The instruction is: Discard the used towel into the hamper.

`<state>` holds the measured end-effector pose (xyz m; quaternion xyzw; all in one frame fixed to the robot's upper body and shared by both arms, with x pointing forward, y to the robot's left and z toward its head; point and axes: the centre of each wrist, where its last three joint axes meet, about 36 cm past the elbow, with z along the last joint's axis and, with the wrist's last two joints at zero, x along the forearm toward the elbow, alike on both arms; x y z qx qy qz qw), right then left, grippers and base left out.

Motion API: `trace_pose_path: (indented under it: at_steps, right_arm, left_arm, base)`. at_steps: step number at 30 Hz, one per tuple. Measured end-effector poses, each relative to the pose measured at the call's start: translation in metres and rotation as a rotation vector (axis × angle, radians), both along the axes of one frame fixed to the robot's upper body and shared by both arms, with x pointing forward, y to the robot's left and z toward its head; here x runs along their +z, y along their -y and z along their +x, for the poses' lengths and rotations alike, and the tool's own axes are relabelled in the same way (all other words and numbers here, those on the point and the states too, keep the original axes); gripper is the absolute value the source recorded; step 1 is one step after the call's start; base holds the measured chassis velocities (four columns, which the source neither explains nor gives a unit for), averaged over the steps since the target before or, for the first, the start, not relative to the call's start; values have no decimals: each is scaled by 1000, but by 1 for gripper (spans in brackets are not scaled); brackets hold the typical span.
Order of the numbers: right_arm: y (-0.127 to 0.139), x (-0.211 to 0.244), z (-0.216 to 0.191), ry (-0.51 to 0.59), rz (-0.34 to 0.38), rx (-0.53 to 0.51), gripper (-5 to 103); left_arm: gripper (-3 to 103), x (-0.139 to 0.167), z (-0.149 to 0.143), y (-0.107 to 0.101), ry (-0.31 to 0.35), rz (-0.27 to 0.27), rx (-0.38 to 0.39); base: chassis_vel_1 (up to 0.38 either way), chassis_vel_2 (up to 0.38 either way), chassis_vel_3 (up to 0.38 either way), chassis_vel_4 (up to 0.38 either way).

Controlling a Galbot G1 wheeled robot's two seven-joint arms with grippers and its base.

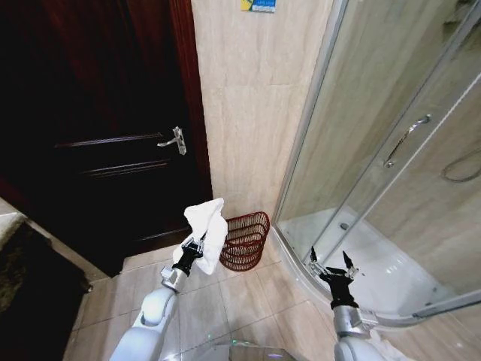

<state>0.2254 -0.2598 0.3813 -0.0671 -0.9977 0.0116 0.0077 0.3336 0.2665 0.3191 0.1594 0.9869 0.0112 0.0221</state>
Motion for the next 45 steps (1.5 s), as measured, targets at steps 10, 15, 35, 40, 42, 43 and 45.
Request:
trace_pose_path:
  at_steps: [10,15,35,40,42,43,45]
  right_arm:
    - [-1,1,6,10,-1,-3,100]
    - [0,-3,7,2,-5,-6,100]
    - [-3,-2,22,19,-17,-19,100]
    - [-5,-1,23,20,-21,-17,100]
    - [-5,-1,23,20,-21,-17,100]
    - [-4,-1,23,20,-22,-18,100]
    - [-4,-1,22,19,-20,-19,100]
  left_arm:
    - [8,-2,6,-3,2,-5,-4]
    - [8,-7,9,-4,-2,-9,-3]
    - [8,-14,18,-9,-12,-22,-12]
    - [8,-14,18,-8,-9,-24,-12]
    - [8,-14,18,-8,-8,-25,-11]
    - [8,-14,19,-7,-7,-27,-11]
    - [8,-15,19,-7,-8,-28,-10]
  base:
    - [0,0,0,0]
    - [0,0,0,0]
    - [0,0,0,0]
    - [0,0,0,0]
    - [0,0,0,0]
    - [0,0,0,0]
    - [0,0,0,0]
